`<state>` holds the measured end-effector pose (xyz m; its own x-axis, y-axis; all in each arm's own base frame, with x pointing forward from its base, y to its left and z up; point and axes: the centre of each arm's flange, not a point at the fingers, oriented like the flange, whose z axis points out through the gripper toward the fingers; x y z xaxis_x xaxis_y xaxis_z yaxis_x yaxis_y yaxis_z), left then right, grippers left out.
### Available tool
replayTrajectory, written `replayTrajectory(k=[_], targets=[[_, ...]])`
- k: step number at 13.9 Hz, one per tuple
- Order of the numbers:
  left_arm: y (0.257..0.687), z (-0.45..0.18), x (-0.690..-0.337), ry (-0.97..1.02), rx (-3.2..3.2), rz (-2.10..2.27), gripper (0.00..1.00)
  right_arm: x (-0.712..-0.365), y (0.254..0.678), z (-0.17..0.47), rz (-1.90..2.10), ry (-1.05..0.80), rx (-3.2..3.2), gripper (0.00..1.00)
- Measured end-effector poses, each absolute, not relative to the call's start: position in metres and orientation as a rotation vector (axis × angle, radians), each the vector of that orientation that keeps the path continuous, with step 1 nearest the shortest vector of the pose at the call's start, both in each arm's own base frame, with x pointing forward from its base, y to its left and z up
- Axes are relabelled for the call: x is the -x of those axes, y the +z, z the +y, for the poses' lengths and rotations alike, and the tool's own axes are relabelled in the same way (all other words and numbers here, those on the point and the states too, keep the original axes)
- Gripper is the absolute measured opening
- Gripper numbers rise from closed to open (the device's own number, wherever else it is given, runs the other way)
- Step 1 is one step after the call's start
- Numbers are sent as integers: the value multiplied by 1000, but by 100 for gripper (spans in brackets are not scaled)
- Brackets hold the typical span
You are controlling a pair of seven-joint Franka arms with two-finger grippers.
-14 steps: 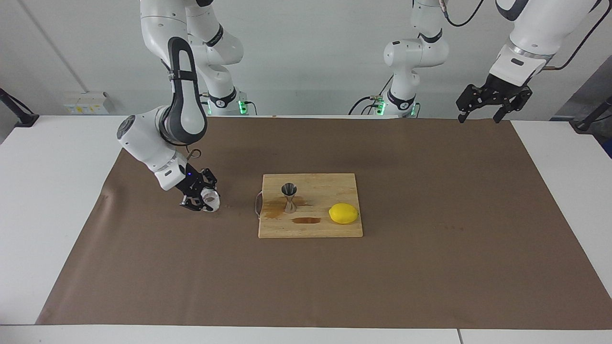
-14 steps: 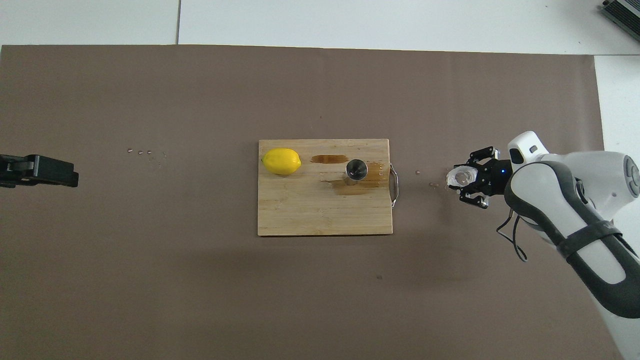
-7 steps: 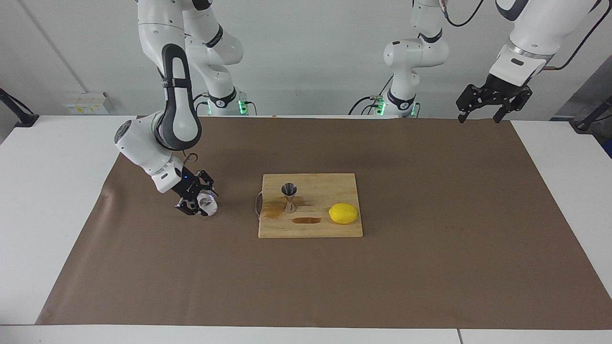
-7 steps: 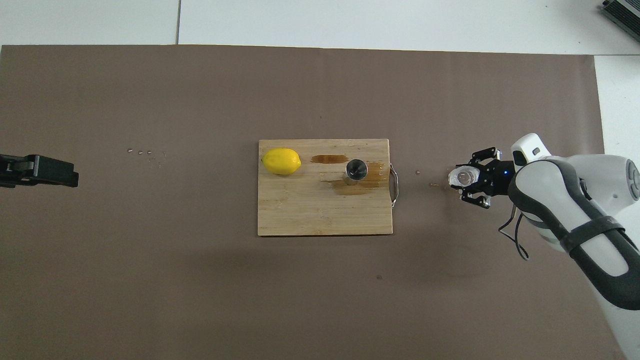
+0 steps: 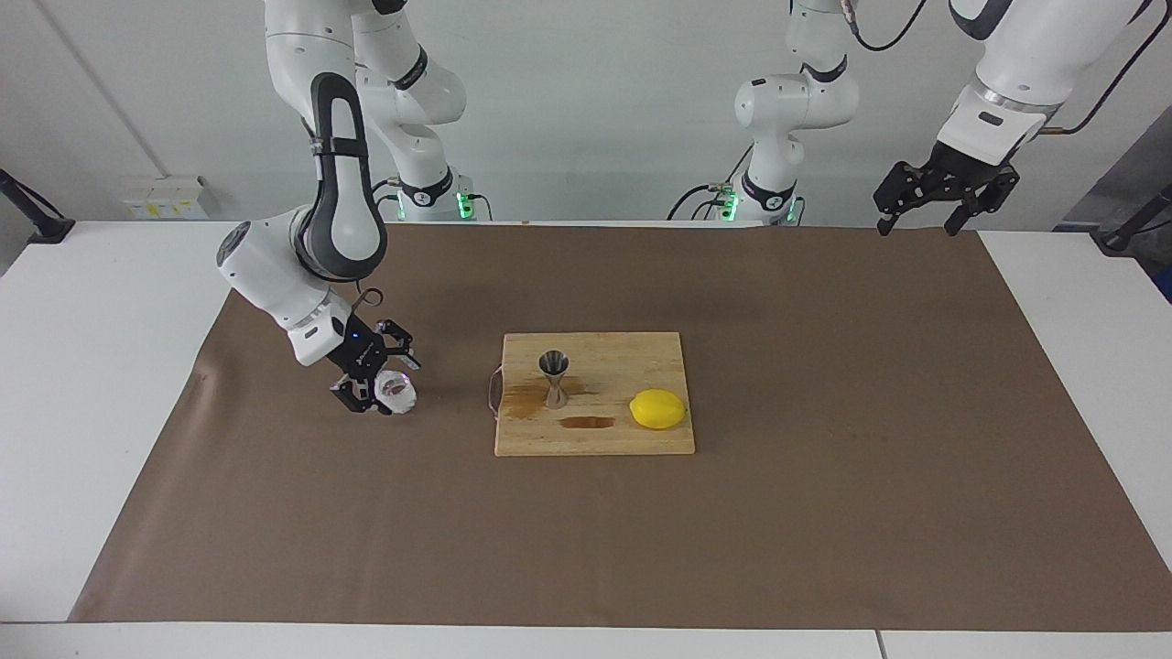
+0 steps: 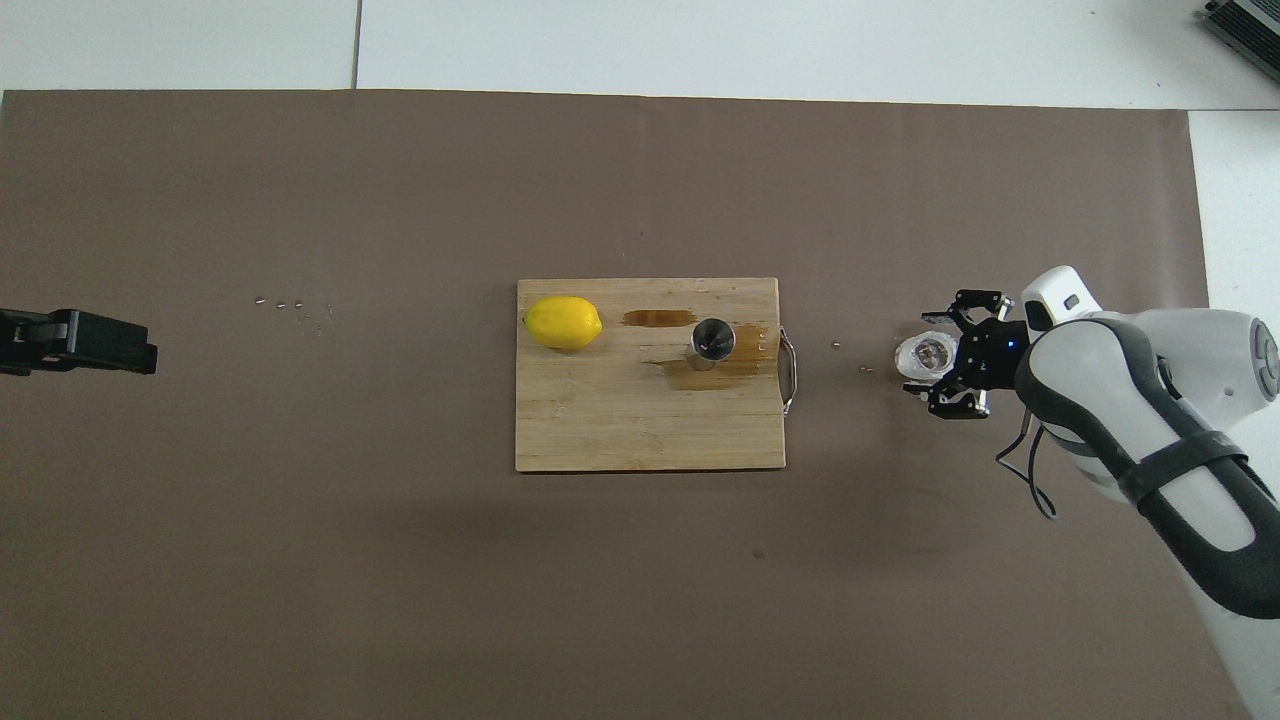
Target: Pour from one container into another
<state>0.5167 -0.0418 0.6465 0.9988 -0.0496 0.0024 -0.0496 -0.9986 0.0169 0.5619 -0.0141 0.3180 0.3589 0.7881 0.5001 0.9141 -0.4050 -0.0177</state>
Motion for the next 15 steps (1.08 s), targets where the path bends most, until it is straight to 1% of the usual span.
replayTrajectory(k=[2, 4, 8, 11, 15], targets=[[647, -42, -517, 3, -3124, -77, 100, -563, 337, -12, -1463, -549, 2395, 100], [647, -42, -517, 3, -3124, -77, 100, -564, 361, -7, -1412, -442, 2458, 100], [647, -42, -517, 3, -3124, -77, 100, -569, 427, -2, -1243, -256, 2621, 100], [647, -42, -517, 3, -3124, -77, 100, -558, 461, -8, -1001, -109, 2831, 100], [647, -42, -517, 3, -3124, -77, 100, -541, 505, -20, -562, 95, 3059, 100]])
